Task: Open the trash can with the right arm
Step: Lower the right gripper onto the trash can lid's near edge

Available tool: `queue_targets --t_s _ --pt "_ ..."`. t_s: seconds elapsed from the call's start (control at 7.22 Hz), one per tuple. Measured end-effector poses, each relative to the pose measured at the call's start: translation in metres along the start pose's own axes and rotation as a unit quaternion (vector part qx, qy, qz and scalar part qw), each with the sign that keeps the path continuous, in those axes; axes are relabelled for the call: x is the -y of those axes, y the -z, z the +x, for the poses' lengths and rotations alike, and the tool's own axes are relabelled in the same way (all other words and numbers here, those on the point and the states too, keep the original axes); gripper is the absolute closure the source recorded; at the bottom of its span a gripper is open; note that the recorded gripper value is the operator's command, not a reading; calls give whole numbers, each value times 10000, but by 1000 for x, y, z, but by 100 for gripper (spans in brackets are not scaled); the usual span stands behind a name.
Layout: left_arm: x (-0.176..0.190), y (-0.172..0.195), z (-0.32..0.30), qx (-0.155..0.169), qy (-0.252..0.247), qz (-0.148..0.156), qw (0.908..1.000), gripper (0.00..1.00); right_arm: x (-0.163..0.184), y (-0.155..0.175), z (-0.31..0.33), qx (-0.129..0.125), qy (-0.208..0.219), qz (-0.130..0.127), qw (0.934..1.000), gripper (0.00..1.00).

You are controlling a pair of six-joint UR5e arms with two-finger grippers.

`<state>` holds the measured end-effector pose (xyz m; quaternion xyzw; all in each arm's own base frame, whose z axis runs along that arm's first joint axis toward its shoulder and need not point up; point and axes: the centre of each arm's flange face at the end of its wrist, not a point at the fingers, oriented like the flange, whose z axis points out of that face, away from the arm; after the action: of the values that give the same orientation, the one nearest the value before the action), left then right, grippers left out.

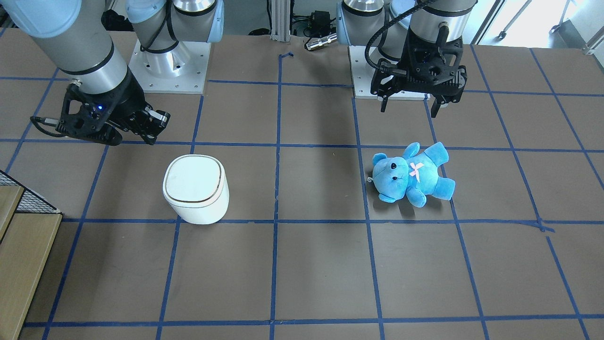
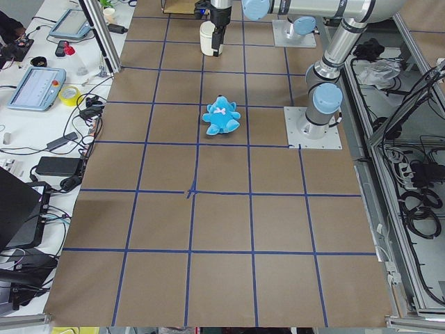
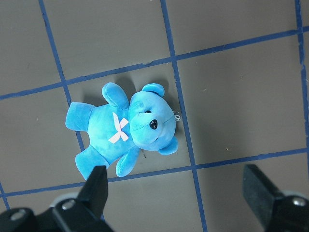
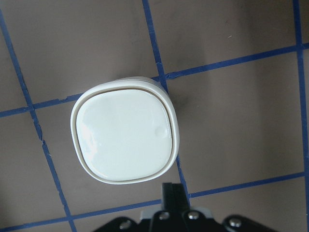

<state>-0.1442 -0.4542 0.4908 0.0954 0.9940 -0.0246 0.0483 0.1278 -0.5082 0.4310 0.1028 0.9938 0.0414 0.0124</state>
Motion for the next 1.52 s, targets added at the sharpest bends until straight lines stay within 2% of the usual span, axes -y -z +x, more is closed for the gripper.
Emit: queue_targets --t_s 0.69,1.52 --pt "0 0 0 0 0 0 10000 0 15 -86 -6 -17 149 -59 9999 100" --pt "0 0 0 0 0 0 10000 0 22 -111 -7 -45 246 -229 9994 100"
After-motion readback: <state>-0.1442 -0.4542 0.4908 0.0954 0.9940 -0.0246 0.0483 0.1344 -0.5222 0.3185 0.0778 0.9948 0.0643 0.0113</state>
